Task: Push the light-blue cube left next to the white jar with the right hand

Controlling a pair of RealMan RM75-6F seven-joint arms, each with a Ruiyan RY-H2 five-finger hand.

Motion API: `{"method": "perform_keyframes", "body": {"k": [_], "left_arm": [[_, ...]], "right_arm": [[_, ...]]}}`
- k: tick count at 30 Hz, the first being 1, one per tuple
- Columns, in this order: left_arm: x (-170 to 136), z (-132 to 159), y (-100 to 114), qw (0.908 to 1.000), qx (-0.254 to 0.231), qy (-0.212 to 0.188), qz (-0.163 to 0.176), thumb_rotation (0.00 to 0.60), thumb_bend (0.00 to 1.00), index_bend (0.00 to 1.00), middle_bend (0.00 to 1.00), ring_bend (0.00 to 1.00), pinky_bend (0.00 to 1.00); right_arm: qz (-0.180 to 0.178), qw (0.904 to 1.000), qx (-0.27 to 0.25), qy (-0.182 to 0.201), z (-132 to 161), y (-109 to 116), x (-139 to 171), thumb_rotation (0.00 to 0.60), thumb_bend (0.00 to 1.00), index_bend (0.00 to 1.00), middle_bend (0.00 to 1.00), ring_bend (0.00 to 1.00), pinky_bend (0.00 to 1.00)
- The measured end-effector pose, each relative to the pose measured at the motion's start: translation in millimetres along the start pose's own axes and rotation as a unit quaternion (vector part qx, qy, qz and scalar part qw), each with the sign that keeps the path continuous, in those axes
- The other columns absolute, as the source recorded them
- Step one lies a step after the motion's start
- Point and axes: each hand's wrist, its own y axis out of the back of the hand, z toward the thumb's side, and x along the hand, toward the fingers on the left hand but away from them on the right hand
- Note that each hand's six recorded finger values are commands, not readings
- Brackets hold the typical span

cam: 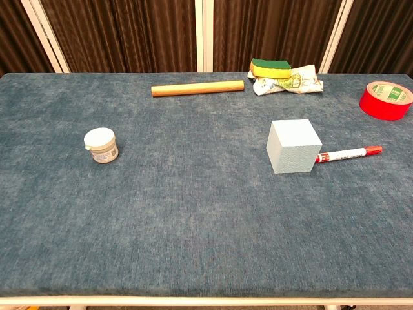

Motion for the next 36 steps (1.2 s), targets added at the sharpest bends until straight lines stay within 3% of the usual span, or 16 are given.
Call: {"method": "perform_keyframes", "body": {"k": [6, 14, 18, 21, 24, 36], "left_arm": [[3.0, 0.1, 3.5, 0.9995, -0.001, 0.004, 0.031, 0.600, 0.09, 0.26, 0.22, 0.16, 0.24], [4.8, 2.2, 6.0, 0.9992, -0.001, 0.000, 0.040, 0.600, 0.09, 0.26, 0.22, 0.16, 0.24], [4.8, 2.5, 4.7, 0.9991, -0.003, 0.000, 0.042, 0.600, 0.09, 0.26, 0.22, 0.16, 0.24], [3.6, 2.2, 4.2, 0.9991, -0.006, 0.000, 0.041, 0.600, 0.09, 0.26, 0.22, 0.16, 0.24], [3.5, 3.8, 4.6, 0.9990, -0.008, -0.002, 0.043, 0.600, 0.09, 0.26, 0.22, 0.16, 0.24], [-7.2, -5.5, -0.1, 0.9991, -0.020, 0.014, 0.036, 0.600, 0.09, 0.26, 0.22, 0.16, 0.24]], "right_arm": [[0.007, 0.9999, -0.006, -0.009, -1.4, -2.4, 2.9, 0.600, 0.05, 0.00, 0.17, 0.00, 0.07], [0.000, 0.9999, -0.012, -0.007, -0.9, 0.5, 3.8, 0.600, 0.08, 0.01, 0.20, 0.00, 0.10], [-0.008, 0.9998, -0.016, 0.002, 2.5, 3.3, -1.8, 0.600, 0.15, 0.10, 0.27, 0.02, 0.12], [-0.005, 0.9998, -0.007, 0.018, 9.8, 0.4, -13.8, 0.600, 0.18, 0.24, 0.34, 0.06, 0.13], [0.009, 0.9992, 0.007, 0.037, 20.2, -9.4, -30.8, 0.600, 0.19, 0.35, 0.37, 0.08, 0.15], [0.114, 0.9851, 0.084, 0.097, 65.6, -105.4, -113.9, 0.600, 0.19, 0.36, 0.35, 0.08, 0.15]]}}
